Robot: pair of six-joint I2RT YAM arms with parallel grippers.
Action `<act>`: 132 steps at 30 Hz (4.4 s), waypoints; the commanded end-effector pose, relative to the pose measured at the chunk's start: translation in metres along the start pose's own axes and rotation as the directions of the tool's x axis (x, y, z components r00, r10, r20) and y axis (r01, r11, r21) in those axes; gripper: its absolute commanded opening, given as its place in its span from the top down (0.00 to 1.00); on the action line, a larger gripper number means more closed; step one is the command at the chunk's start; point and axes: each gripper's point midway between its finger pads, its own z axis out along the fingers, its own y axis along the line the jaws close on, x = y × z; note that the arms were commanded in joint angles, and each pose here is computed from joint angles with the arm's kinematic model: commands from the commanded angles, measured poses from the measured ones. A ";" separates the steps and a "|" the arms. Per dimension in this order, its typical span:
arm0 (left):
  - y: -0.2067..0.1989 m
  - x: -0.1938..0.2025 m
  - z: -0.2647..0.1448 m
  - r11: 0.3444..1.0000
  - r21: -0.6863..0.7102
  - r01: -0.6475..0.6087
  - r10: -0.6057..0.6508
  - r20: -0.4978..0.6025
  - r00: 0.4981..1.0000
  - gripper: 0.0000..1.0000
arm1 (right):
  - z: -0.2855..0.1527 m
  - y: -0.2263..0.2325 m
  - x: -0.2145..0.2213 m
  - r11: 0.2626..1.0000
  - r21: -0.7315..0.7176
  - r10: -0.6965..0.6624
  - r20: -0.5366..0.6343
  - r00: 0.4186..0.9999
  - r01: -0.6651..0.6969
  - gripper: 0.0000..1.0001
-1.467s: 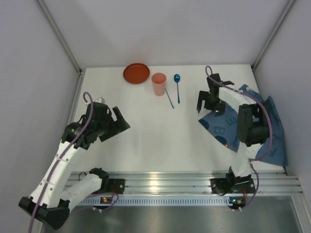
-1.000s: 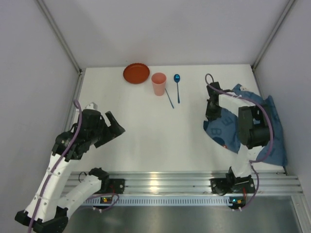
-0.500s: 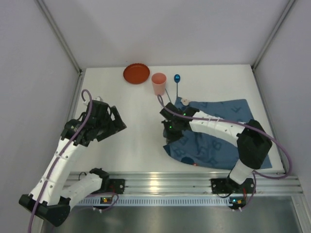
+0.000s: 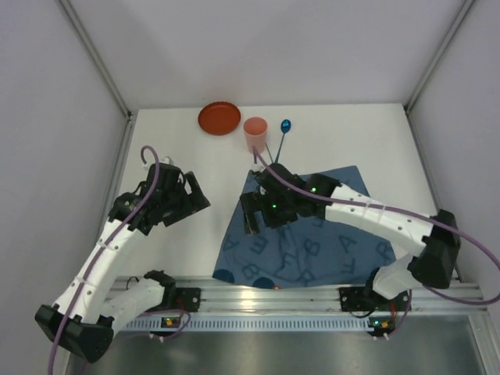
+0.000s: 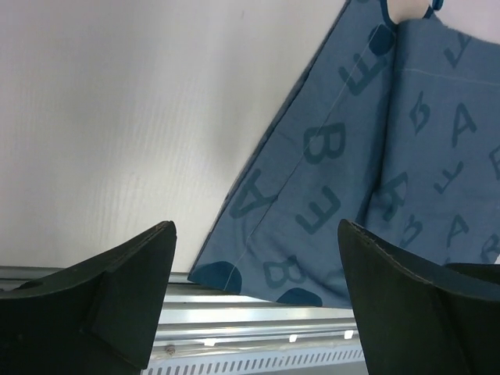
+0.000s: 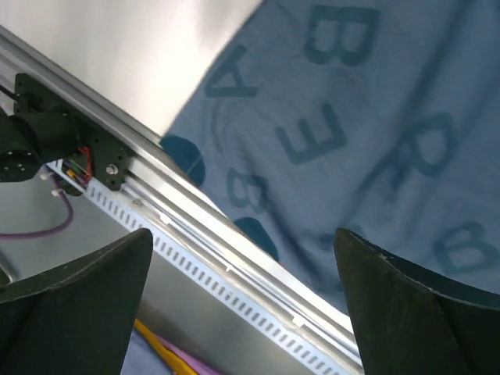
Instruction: Set the dinner table for one person
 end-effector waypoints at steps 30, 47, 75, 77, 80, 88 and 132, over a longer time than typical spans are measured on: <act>-0.066 0.130 0.229 0.936 0.077 -0.345 0.341 -0.449 0.826 0.98 | -0.046 -0.258 0.018 0.849 0.308 0.393 0.175 0.903 -0.429 0.00; 0.036 0.060 0.149 0.944 -0.198 -0.265 0.200 -0.297 0.934 1.00 | 0.037 -0.364 0.039 0.663 0.389 0.681 0.039 0.731 -0.639 1.00; 0.060 -0.069 0.147 0.939 -0.314 -0.141 0.090 -0.169 0.981 0.67 | 0.004 -0.292 -0.022 0.796 0.232 0.562 0.060 0.825 -0.559 0.91; 0.049 -0.083 0.131 0.948 -0.298 -0.114 0.084 -0.112 0.990 0.28 | -0.016 -0.289 -0.046 0.808 0.240 0.523 0.130 0.843 -0.538 0.73; 0.042 -0.093 0.111 0.955 -0.283 -0.087 0.073 -0.057 0.996 0.08 | -0.048 -0.273 -0.087 0.834 0.236 0.455 0.218 0.863 -0.499 0.31; 0.025 -0.075 0.073 0.985 -0.167 -0.032 0.023 -0.055 0.998 0.08 | -0.052 -0.168 -0.219 0.955 -0.046 0.293 0.311 0.904 -0.293 0.07; -0.040 -0.080 0.118 0.997 -0.035 -0.067 0.062 -0.118 0.991 0.17 | -0.083 -0.313 -0.142 0.757 0.426 0.345 0.381 0.858 -0.495 1.00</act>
